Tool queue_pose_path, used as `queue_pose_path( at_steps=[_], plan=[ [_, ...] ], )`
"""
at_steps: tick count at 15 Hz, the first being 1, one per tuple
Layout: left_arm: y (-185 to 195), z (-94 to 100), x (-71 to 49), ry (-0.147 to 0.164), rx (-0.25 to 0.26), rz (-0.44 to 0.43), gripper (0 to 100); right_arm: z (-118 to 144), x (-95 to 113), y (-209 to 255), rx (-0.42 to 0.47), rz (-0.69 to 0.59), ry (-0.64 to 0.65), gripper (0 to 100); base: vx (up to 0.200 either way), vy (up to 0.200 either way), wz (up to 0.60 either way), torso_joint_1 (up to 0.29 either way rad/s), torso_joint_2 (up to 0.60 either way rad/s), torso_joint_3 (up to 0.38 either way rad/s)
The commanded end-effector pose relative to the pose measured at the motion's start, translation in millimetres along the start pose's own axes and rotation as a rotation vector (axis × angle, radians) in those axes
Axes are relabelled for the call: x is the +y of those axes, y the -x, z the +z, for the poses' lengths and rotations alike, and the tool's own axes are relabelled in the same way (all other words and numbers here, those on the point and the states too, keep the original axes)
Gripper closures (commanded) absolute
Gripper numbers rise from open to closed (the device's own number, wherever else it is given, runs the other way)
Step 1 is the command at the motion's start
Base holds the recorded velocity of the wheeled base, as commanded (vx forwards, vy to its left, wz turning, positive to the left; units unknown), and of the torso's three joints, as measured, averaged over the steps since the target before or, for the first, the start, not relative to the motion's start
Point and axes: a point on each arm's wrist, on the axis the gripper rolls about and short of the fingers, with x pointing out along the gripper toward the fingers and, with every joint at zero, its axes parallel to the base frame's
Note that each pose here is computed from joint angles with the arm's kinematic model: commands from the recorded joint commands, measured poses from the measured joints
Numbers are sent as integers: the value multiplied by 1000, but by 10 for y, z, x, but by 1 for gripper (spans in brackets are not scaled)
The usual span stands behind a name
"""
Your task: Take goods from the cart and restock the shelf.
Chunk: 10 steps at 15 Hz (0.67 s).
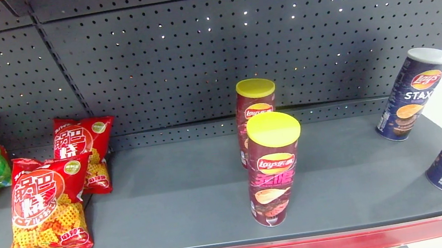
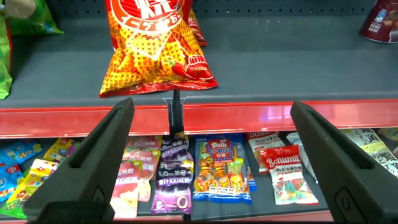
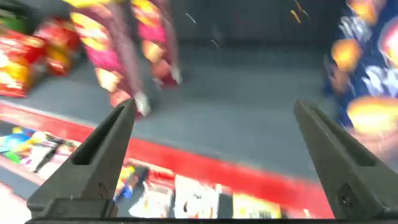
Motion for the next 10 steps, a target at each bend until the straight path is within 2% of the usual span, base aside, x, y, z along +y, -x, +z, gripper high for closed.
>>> queue_pose_path(
  at_steps=[1,2,5,8,10],
  plan=[
    [0,0,0,0,1,0,0,-62,13,74,3,-39,1,0,0,0,0,0,0,0],
    [0,0,0,0,1,0,0,-193,13,145,64,-104,-16,0,0,0,0,0,0,0],
    [0,0,0,0,1,0,0,-358,14,237,137,-187,-30,0,0,0,0,0,0,0],
    [0,0,0,0,1,0,0,-380,13,277,130,-250,-25,0,0,0,0,0,0,0],
    [0,0,0,0,1,0,0,-387,18,322,84,-312,-10,0,0,0,0,0,0,0]
  ],
)
